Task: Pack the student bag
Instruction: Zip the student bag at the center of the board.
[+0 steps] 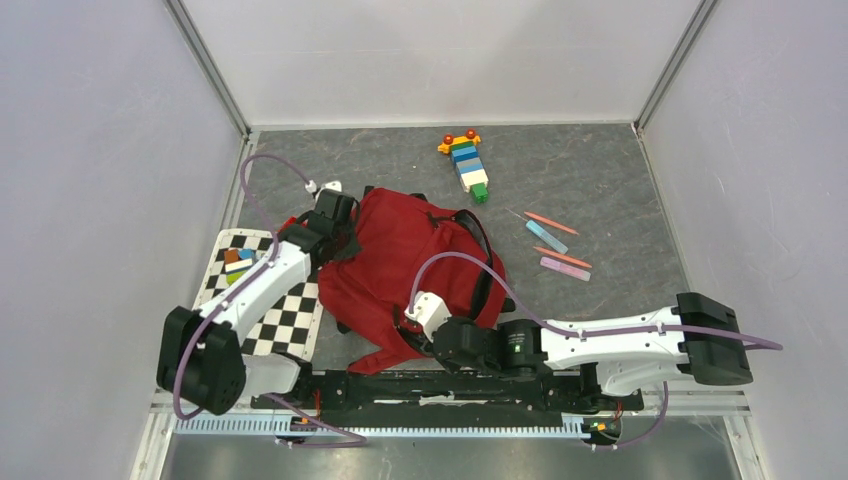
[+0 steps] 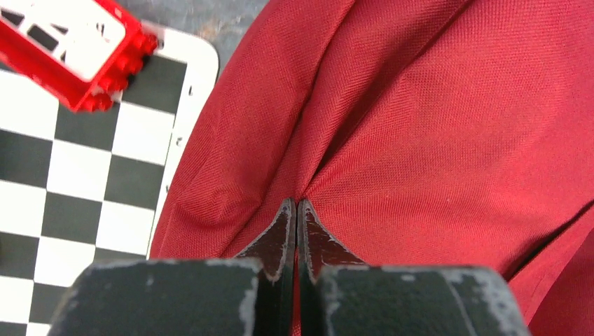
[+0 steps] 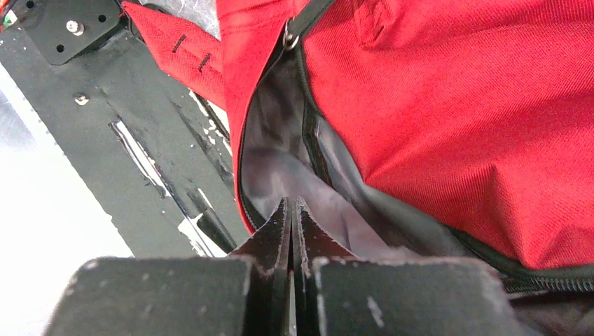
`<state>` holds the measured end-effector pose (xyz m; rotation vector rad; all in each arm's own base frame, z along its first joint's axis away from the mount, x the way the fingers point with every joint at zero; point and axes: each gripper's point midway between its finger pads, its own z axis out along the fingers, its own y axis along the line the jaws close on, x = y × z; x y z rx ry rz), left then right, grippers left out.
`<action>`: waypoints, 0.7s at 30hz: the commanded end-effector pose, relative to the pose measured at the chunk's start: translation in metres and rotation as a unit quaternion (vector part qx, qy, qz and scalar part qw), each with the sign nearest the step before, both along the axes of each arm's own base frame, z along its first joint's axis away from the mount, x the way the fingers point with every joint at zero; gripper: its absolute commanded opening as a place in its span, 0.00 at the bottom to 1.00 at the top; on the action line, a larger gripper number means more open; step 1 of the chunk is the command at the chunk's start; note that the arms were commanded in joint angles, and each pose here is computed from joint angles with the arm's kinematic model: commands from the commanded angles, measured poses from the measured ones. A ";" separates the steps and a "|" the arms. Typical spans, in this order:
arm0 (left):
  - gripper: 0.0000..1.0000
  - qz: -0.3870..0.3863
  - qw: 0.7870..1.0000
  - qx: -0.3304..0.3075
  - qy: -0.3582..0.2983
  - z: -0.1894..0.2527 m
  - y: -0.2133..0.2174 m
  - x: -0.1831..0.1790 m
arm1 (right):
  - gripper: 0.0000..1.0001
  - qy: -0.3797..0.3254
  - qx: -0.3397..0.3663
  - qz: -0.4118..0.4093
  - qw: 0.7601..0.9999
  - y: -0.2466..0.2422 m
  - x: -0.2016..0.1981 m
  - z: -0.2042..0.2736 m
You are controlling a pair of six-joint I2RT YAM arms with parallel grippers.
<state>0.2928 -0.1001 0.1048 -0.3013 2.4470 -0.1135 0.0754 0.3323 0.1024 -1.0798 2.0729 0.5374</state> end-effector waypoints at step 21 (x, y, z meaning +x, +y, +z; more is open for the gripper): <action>0.90 -0.068 0.995 -0.045 -0.059 0.097 -0.009 0.006 | 0.00 -0.069 0.065 -0.010 0.995 0.024 0.021 0.058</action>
